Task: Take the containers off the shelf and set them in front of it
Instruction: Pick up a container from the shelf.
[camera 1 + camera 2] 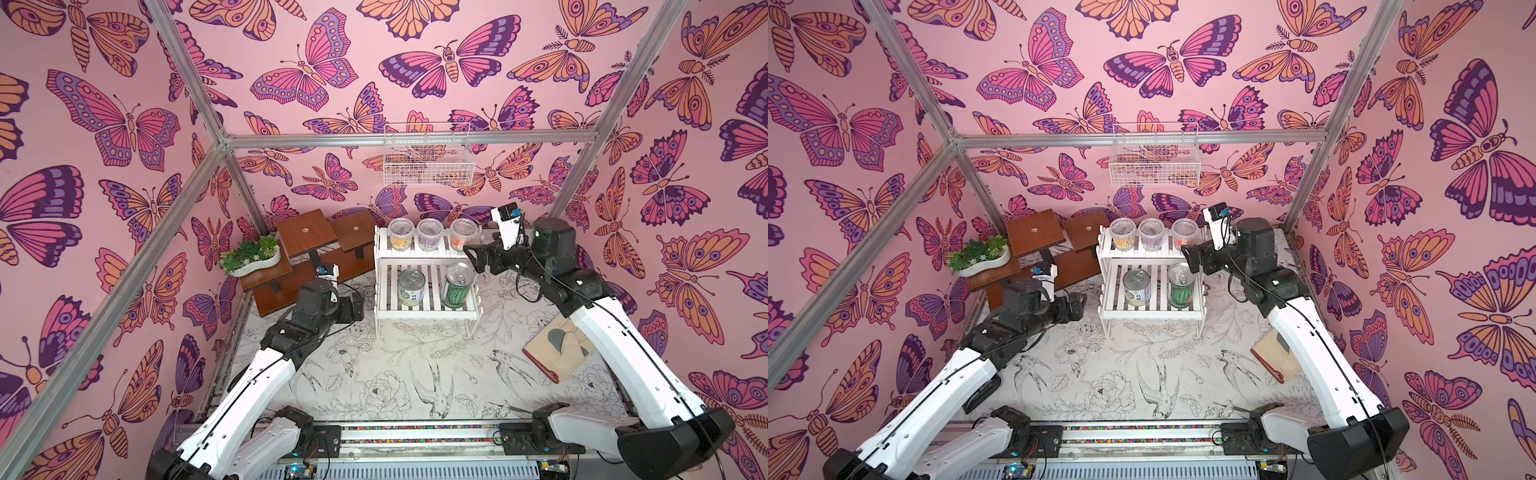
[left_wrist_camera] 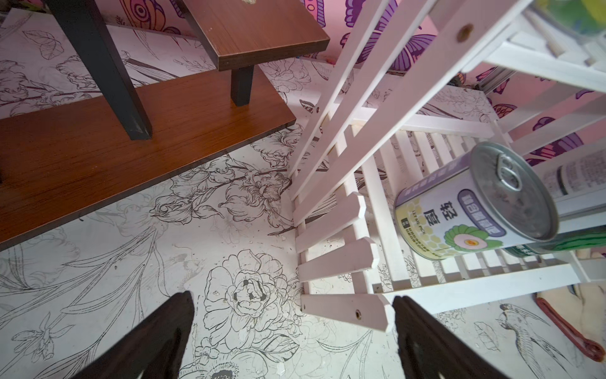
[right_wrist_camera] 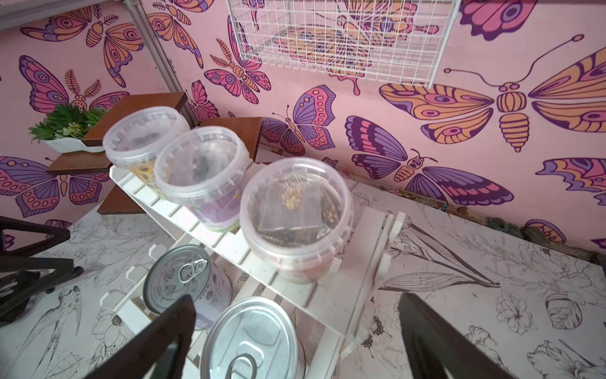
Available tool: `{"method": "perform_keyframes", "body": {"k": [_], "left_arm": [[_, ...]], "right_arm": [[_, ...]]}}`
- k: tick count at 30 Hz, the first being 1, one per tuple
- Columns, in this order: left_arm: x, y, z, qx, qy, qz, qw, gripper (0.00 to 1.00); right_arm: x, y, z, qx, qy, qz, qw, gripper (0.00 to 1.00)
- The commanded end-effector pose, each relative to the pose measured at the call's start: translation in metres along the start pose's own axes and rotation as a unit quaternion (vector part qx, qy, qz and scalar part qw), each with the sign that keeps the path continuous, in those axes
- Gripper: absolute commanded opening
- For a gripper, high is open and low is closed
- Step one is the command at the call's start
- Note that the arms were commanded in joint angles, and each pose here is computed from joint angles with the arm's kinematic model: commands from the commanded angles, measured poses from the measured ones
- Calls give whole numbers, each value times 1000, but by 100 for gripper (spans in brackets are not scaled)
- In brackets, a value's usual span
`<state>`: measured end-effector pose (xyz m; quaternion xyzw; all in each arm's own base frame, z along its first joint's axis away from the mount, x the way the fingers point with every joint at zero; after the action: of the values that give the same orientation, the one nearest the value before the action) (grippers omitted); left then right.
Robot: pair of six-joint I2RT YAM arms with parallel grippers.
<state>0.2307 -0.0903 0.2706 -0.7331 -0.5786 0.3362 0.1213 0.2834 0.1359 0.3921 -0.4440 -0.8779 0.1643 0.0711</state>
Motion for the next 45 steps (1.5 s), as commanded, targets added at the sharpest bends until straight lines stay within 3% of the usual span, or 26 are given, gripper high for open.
{"method": "perform_keyframes", "body": {"k": [1,29,33,40,45], "left_arm": [[-3,-5,-2,14,3,29,999,100],[9,1,-1,17,-9,13,1000,100],[10,2,0,19,-11,12,1000,100],[11,2,0,19,-12,11,1000,100],[11,4,1,23,-15,12,1000,100]], "right_arm": [[-1,4,-17,-29,-20,7,999,99],[-12,68,-22,0,-9,-5,1000,97],[-13,71,-22,3,-7,-5,1000,90],[-13,74,-23,4,-4,-10,1000,63],[-12,69,-25,2,-2,-8,1000,55]]}}
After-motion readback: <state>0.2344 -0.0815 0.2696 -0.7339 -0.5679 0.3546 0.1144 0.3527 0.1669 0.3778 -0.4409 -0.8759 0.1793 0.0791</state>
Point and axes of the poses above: each gripper's point midway between its finger pads, its own y axis out along the fingers, its own x axis along the line the jaws close on, z = x × y, the point moved 9 cm from there along -y, back along the fingers, and after that the axes turned 5 degrees about -y, right-handed, at the moved point
